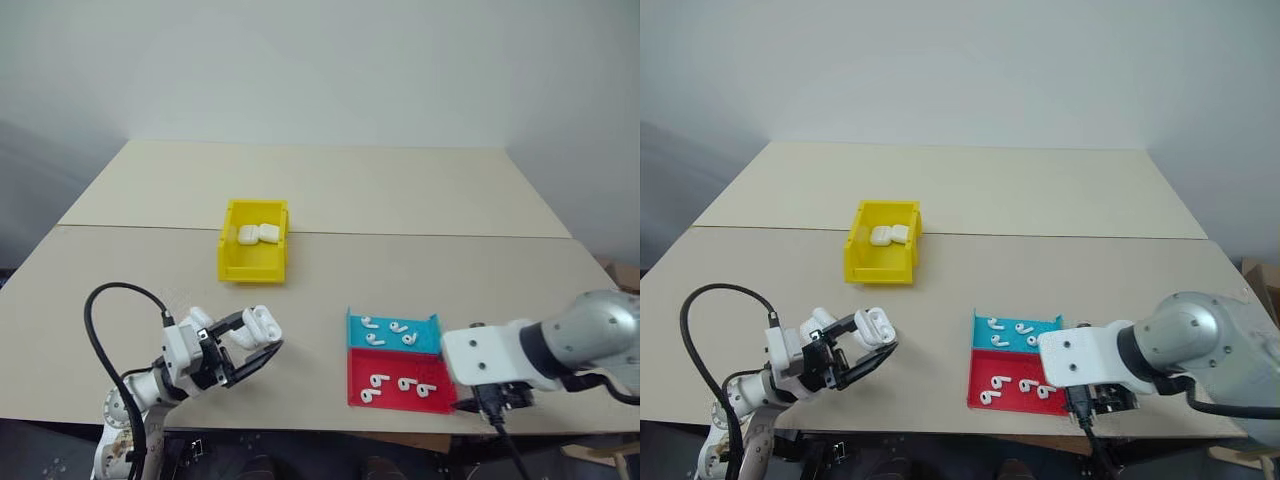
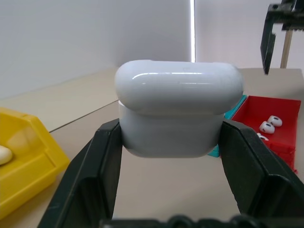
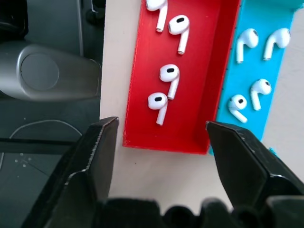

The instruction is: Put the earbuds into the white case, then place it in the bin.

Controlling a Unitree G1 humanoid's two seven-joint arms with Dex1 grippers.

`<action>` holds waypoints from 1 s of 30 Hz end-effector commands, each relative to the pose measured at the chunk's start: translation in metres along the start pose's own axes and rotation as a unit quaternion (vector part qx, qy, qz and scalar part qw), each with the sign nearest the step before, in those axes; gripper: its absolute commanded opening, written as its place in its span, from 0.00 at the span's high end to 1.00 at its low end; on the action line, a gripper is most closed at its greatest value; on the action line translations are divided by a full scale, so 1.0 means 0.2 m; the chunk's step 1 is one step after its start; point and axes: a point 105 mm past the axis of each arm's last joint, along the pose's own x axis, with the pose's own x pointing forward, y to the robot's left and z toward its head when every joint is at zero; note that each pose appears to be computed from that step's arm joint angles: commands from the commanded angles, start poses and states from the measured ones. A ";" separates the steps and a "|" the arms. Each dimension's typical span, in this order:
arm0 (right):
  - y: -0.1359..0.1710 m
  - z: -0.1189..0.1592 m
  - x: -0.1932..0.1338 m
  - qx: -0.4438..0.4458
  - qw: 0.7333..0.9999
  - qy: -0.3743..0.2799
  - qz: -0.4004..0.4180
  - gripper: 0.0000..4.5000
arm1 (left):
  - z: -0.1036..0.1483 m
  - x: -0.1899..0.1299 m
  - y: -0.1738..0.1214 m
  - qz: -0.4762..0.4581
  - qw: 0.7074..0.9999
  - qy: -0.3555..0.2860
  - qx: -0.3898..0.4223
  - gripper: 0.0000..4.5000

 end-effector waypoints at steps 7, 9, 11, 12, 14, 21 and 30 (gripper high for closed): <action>-0.06 -0.02 0.10 -0.031 0.999 0.029 0.013 0.32 | 0.06 -0.01 -0.08 -0.069 0.997 -0.022 -0.025 0.39; -0.07 -0.02 0.13 -0.035 0.999 0.032 0.017 0.32 | 0.06 0.00 -0.08 -0.073 0.997 -0.021 -0.028 0.39; -0.06 -0.02 0.14 -0.036 0.999 0.033 0.023 0.32 | 0.06 0.01 -0.09 -0.078 0.996 -0.019 -0.027 0.39; -0.06 -0.02 0.16 -0.036 0.998 0.033 0.027 0.32 | 0.06 0.01 -0.09 -0.078 0.996 -0.019 -0.027 0.39; -0.05 -0.02 0.17 -0.039 0.998 0.034 0.035 0.32 | 0.06 0.02 -0.09 -0.077 0.997 -0.016 -0.025 0.39; -0.05 -0.05 0.20 -0.037 0.998 0.043 0.032 0.41 | 0.06 0.05 -0.07 -0.066 0.998 -0.009 -0.013 0.39; -0.02 -0.05 0.24 -0.034 0.998 0.038 0.042 0.41 | 0.06 0.05 -0.07 -0.061 0.998 -0.004 -0.013 0.39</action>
